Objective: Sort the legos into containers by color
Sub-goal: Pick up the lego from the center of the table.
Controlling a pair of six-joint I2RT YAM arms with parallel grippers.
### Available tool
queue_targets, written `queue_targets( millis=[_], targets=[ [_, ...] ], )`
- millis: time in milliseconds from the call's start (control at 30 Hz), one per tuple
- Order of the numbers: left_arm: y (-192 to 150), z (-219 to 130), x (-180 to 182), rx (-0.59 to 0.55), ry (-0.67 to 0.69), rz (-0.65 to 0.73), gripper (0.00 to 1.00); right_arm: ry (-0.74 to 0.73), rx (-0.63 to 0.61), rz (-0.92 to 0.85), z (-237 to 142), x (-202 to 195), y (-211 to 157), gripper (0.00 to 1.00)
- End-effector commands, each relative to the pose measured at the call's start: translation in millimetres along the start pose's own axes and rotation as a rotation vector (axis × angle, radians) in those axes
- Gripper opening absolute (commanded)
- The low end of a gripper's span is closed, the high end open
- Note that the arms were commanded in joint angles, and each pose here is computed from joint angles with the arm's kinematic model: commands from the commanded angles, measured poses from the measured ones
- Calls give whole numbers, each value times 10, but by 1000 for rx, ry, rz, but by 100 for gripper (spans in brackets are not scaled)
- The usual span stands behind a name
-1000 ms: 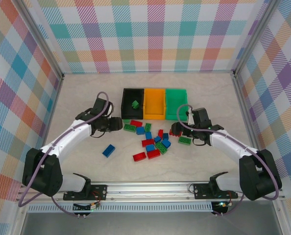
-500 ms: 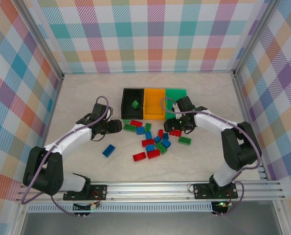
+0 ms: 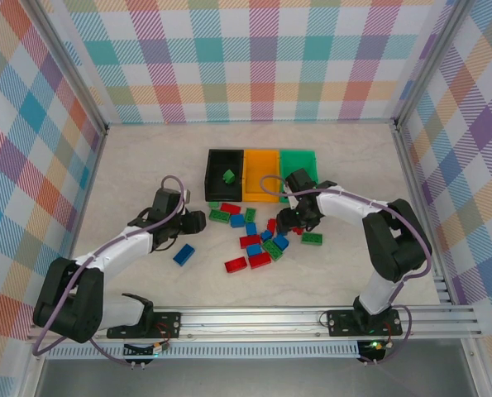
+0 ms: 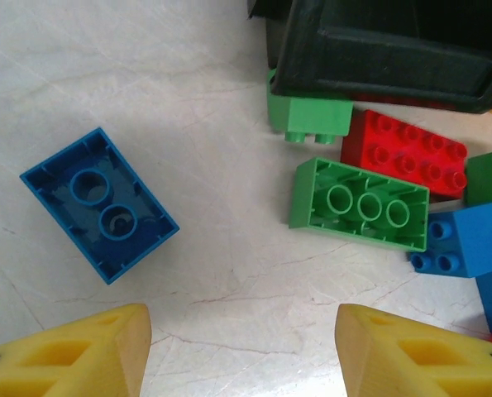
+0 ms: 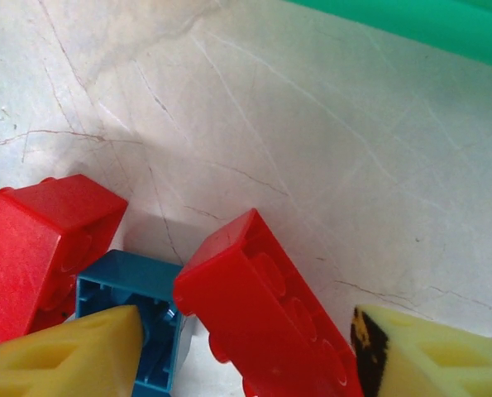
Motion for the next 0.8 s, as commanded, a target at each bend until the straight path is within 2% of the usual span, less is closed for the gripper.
queue_targets(
  millis=[0, 133, 233, 367, 533, 767],
  targets=[
    [184, -84, -26, -98, -25, 17, 61, -8, 36, 20, -29, 12, -33, 60],
    [172, -109, -34, -104, -32, 16, 61, -2, 24, 29, -101, 14, -52, 57],
    [162, -96, -39, -103, -37, 10, 61, 16, 21, 44, -171, 39, -74, 68],
    [154, -59, -72, -92, -61, 5, 61, 17, -9, 63, -247, 25, -73, 68],
    [163, -62, -64, -94, -54, 5, 61, -6, -35, 81, -302, -26, -83, 64],
    [153, -66, -50, -93, -46, 4, 61, -62, 39, 87, -105, -124, -190, 57]
  ],
)
Point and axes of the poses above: each hand's point on the last joint's axis, 136 mm out from that joint toward the fingers, its own z axis out along the fingers, its own x axis along the line the jaws close on, y = z × x, the point moved 2 cm from there along -z, back along the fingers, and after that the axes turned 9 degrees about z, right-handed, at the moved point
